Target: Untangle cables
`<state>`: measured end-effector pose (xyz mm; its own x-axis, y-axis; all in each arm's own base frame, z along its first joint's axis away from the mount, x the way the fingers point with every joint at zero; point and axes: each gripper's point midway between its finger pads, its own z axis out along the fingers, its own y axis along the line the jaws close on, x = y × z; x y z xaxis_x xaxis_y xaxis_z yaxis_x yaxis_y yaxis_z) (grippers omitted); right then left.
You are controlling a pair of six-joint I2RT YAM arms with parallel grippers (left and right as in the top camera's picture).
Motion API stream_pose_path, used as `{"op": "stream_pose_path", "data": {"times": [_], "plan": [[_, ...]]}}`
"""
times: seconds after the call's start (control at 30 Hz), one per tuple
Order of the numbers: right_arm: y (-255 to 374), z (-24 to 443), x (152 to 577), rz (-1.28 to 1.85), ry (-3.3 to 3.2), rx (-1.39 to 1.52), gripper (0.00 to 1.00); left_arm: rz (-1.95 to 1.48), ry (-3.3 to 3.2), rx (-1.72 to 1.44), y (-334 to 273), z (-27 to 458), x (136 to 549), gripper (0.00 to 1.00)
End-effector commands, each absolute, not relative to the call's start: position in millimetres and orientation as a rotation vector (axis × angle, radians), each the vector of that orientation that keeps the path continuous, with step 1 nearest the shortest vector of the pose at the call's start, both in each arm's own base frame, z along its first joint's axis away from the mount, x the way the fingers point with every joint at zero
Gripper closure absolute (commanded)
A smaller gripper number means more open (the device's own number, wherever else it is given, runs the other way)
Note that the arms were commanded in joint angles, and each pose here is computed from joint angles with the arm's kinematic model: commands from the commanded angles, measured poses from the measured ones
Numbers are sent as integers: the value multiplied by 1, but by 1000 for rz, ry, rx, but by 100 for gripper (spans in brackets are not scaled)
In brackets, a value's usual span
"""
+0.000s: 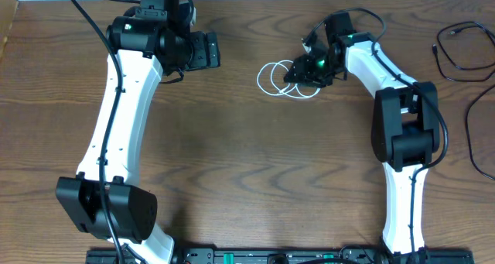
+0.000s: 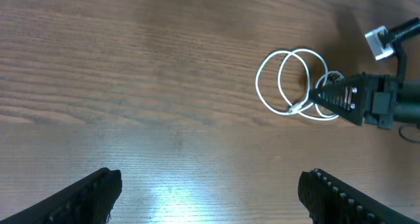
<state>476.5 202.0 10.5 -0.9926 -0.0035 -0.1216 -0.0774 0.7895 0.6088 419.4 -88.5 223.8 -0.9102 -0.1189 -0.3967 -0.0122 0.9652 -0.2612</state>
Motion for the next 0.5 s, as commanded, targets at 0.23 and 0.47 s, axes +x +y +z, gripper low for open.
{"op": "stream_pose_path", "data": {"times": [0.23, 0.47], "plan": [[170, -90, 464, 53, 2989, 76, 50, -327, 2744, -100, -85, 207, 414, 9], [183, -99, 448, -13, 3003, 227, 64, -326, 2744, -100, -84, 207, 414, 9]]}}
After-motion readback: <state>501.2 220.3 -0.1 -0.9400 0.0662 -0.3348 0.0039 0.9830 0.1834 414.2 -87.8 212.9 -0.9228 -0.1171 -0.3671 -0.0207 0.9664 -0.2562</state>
